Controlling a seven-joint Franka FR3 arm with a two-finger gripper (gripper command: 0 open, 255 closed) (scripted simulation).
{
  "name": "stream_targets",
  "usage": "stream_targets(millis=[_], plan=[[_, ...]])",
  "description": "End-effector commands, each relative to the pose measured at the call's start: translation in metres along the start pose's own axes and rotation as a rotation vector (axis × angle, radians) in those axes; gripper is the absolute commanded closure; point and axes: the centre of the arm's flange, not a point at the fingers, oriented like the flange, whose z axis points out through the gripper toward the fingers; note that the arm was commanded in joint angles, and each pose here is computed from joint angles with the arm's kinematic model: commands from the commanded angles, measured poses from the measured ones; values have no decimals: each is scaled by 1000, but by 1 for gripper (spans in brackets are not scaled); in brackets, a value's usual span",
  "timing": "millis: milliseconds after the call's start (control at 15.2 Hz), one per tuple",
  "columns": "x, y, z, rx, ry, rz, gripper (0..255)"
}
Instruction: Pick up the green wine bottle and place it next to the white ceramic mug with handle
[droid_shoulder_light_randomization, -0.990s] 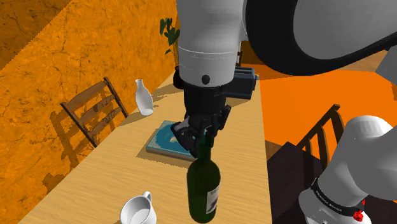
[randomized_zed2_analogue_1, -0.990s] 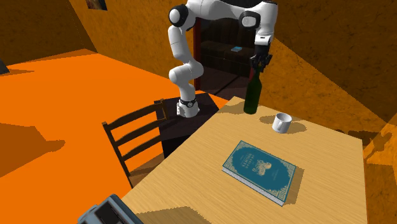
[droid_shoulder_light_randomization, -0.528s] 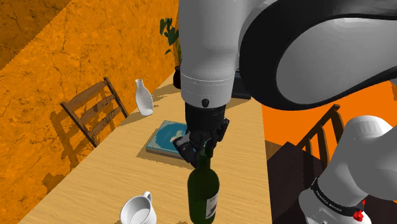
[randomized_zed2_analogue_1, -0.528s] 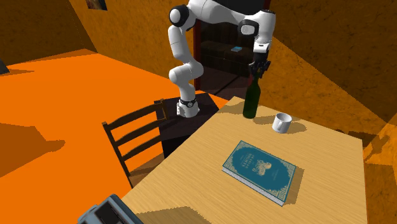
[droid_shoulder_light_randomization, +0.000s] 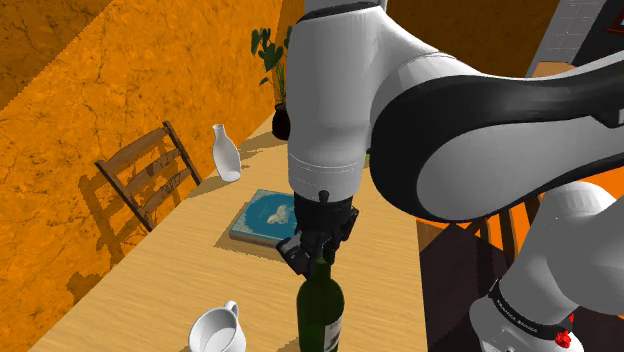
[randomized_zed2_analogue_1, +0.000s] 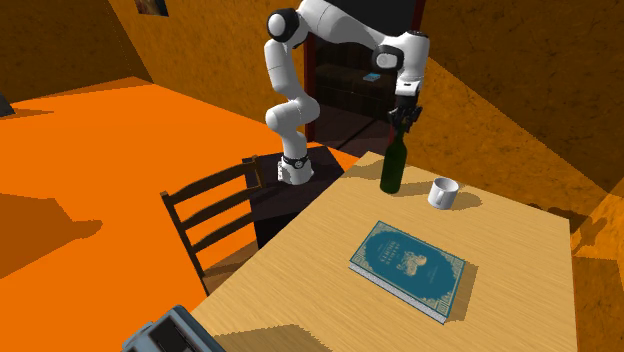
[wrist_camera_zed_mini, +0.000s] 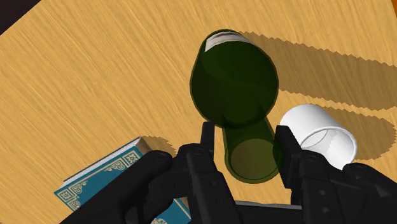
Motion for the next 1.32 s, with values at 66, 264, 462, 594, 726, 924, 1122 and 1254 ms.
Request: stream_targets(millis=[66, 264, 462, 594, 726, 924, 1122, 1254], plan=[[1, 1, 10, 1, 1, 0, 255], [1, 1, 10, 1, 1, 0, 255], [1, 1, 10, 1, 1, 0, 255], [1, 1, 10, 1, 1, 0, 0], [0, 1, 10, 1, 1, 0, 0], [0, 1, 10, 1, 1, 0, 0], [1, 1, -30, 1, 1, 0, 0], [1, 1, -40, 1, 1, 0, 0]])
